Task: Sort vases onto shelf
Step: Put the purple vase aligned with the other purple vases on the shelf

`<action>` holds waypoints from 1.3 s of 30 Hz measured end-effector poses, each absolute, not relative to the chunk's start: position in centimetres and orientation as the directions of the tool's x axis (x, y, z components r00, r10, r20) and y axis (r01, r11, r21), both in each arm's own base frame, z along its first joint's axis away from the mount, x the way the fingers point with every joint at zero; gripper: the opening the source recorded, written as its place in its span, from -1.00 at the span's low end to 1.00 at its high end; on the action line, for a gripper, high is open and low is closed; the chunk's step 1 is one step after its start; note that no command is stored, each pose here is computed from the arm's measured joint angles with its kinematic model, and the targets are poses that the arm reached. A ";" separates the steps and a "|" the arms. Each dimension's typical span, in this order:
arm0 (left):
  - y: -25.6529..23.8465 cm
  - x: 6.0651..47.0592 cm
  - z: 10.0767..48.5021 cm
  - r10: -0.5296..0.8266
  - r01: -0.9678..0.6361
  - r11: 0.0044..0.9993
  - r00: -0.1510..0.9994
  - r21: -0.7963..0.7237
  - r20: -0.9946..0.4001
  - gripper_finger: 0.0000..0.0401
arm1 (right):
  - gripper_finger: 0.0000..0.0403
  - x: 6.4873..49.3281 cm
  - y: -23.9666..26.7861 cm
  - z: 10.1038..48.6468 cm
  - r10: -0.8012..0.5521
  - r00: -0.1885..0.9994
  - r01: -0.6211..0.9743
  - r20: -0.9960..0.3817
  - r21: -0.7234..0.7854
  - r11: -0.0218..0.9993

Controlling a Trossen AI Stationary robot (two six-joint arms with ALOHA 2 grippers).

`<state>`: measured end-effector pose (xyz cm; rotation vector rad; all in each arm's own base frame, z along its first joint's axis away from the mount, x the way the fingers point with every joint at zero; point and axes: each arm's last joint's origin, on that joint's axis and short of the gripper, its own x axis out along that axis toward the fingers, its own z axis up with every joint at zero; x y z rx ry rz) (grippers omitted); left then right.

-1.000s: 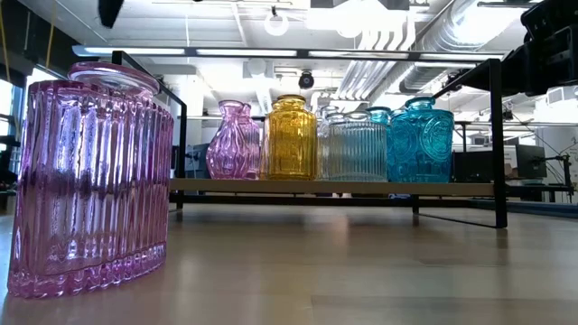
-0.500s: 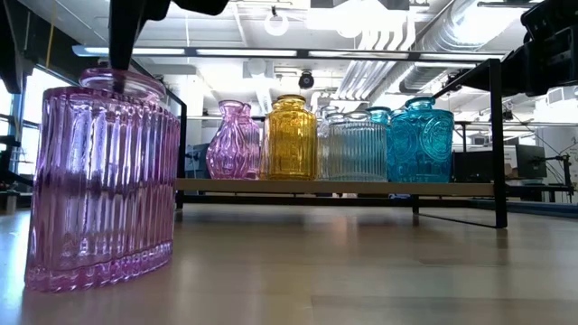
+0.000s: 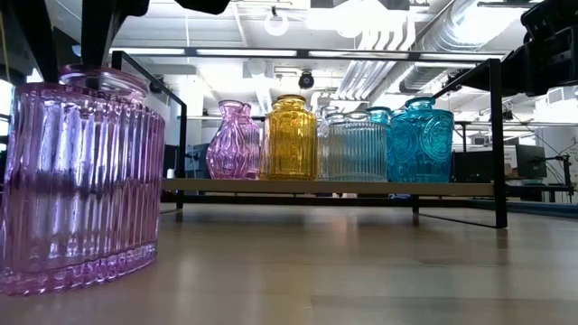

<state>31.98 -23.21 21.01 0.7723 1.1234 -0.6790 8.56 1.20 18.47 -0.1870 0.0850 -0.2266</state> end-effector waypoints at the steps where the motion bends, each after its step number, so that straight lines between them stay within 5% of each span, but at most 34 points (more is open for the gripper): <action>1: -23.2 32.0 21.0 -0.089 0.802 0.564 0.293 0.194 -0.952 -0.88 | -1.00 8.6 1.2 18.5 -0.231 0.971 0.215 -0.063 -0.193 0.957; 18: -21.8 32.7 21.1 -0.041 0.727 0.657 0.299 0.199 -0.953 -0.94 | -1.00 8.6 1.2 18.5 -0.231 0.971 0.215 -0.063 -0.193 0.957; 32: -17.8 35.8 25.8 0.049 0.237 0.962 0.351 0.139 -0.935 -0.94 | -1.00 8.6 1.2 18.5 -0.230 0.971 0.215 -0.063 -0.191 0.958; 39: -13.5 35.9 27.2 0.198 -0.106 0.978 0.227 0.178 -0.954 -0.94 | -1.00 8.6 1.2 18.5 -0.230 0.971 0.215 -0.063 -0.190 0.958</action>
